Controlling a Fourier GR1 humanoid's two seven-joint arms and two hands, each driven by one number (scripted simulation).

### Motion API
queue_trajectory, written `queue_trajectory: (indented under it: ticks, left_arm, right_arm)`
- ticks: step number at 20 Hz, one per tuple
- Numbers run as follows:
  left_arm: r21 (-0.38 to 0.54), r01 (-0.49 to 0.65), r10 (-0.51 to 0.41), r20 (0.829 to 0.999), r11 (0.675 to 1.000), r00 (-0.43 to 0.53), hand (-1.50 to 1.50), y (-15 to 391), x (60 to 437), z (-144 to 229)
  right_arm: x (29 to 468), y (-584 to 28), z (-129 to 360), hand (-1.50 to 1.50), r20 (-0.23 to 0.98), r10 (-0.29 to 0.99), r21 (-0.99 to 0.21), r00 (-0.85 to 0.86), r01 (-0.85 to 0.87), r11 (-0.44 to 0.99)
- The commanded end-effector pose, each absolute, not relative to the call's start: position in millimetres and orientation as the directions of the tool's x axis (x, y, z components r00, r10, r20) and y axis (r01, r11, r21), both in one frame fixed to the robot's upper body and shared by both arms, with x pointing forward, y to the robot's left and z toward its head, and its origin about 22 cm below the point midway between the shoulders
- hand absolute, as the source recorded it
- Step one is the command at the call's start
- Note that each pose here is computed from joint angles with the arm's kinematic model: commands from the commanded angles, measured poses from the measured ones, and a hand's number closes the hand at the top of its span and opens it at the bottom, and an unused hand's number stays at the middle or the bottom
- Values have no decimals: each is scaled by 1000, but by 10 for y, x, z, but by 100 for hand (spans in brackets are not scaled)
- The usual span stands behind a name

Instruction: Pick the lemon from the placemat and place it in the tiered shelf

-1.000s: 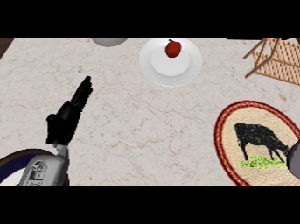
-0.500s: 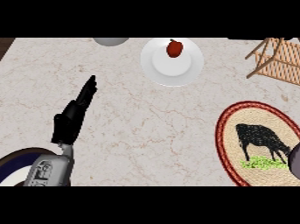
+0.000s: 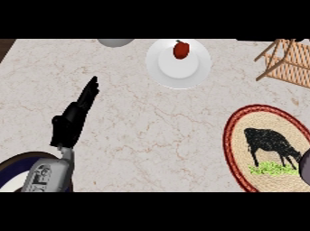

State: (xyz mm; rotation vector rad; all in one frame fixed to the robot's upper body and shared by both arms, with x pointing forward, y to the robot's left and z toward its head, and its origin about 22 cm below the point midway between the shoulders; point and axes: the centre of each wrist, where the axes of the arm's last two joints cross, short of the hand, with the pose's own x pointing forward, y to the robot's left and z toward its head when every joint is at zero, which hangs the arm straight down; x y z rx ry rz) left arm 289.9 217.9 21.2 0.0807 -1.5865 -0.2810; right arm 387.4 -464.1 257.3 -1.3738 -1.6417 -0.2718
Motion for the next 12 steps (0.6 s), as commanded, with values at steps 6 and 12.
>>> queue_trajectory:
  ticks: [6,12]
  left_arm:
    - [232,98,-228,972,968,-56,0,2060,2829,274]
    - [240,105,-237,971,965,-38,0,2113,2823,41]
  right_arm:
    - [3731,-4972,2400,-150,722,579,-526,378,844,105]
    - [3723,-4989,2395,-150,781,535,-459,323,877,140]
